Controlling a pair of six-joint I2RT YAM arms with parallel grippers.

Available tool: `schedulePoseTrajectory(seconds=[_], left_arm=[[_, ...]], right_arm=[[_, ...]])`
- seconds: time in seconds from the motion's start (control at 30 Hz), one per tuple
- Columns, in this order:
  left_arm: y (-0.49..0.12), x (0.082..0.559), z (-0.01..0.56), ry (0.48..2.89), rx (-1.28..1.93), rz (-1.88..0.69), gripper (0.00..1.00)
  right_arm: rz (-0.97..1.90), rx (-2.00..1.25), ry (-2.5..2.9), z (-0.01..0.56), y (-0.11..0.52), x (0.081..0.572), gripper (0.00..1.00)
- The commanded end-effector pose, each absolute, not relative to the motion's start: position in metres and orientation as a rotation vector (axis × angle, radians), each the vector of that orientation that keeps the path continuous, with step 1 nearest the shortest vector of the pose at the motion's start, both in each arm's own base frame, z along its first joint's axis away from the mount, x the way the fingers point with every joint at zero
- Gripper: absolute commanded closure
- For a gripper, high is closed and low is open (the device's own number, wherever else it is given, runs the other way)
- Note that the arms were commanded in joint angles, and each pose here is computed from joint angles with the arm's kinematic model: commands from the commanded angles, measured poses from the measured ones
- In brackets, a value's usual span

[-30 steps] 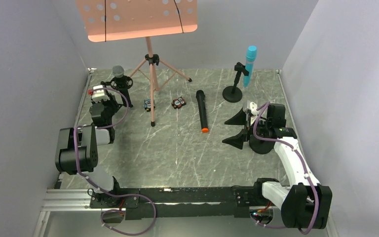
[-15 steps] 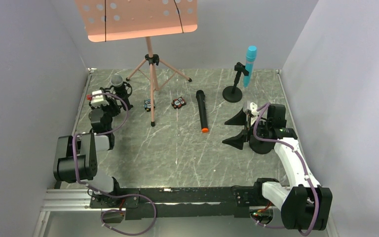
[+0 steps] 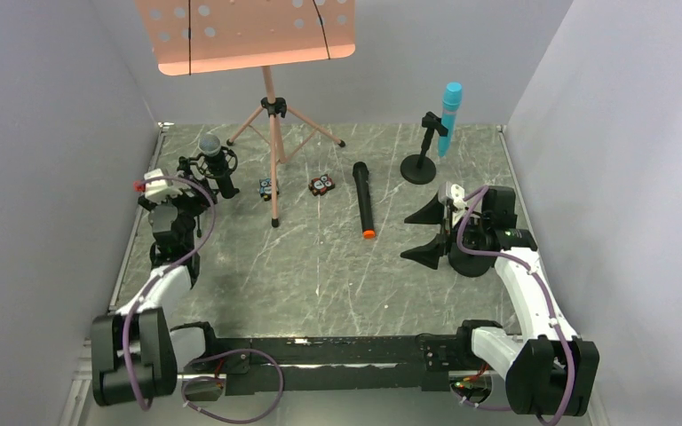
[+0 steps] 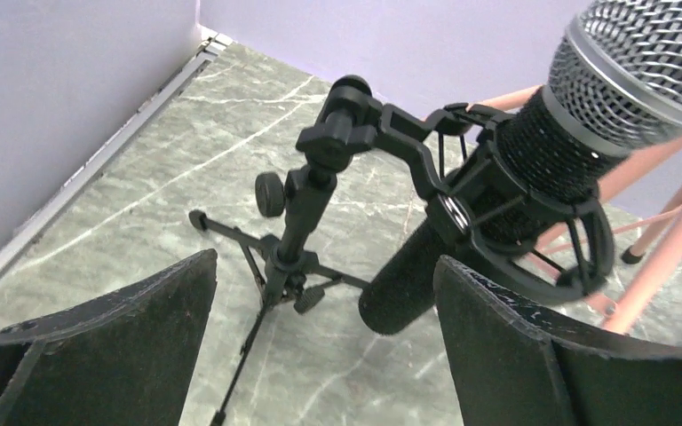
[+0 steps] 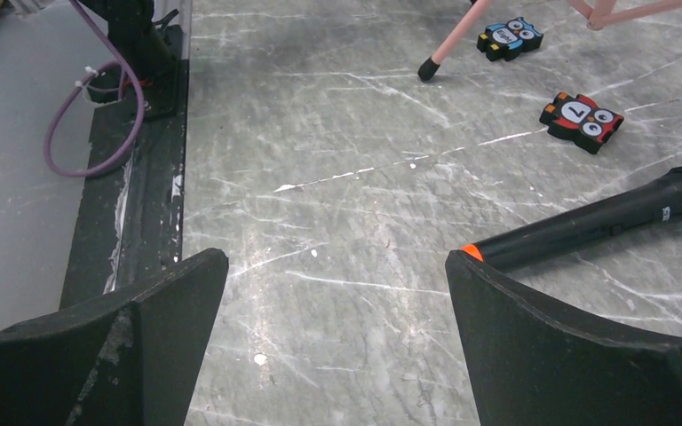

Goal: Attach the microphones to the stand

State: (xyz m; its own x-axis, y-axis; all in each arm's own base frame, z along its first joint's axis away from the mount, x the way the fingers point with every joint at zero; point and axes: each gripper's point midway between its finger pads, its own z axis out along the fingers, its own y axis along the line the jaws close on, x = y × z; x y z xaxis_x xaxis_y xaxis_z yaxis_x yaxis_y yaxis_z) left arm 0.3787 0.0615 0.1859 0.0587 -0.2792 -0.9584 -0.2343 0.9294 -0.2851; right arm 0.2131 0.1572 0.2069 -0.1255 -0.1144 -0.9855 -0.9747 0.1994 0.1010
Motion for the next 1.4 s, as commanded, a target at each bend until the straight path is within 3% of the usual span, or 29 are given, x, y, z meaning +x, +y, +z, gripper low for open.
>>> schedulePoseTrajectory(seconds=[0.0,0.13,0.37,0.6,0.87,1.07,1.37], left_arm=[[0.055,0.351,0.169,1.586,-0.536,-0.110,0.04],[0.034,0.329,0.199,1.623,-0.485,-0.200,0.01],[-0.034,0.280,0.252,1.772,-0.074,-0.410,0.01],[-0.069,0.252,0.239,1.805,0.095,-0.589,0.01],[-0.075,0.242,0.235,1.782,0.131,-0.599,0.01],[-0.083,0.237,0.238,1.789,0.166,-0.616,0.01],[-0.084,0.232,0.242,1.769,0.178,-0.603,0.01]], right_arm=[[1.043,-1.151,1.372,0.229,0.158,0.212,0.00],[0.973,-1.158,1.387,0.231,0.152,0.216,0.00],[0.717,-1.058,1.540,0.276,0.128,0.241,0.00],[0.328,-0.569,1.801,0.336,0.065,0.272,0.00],[0.042,-0.176,2.113,0.283,-0.015,0.274,0.00],[-0.041,-0.173,2.314,0.249,-0.046,0.276,0.01],[-0.090,-0.340,2.581,0.217,-0.063,0.262,0.23]])
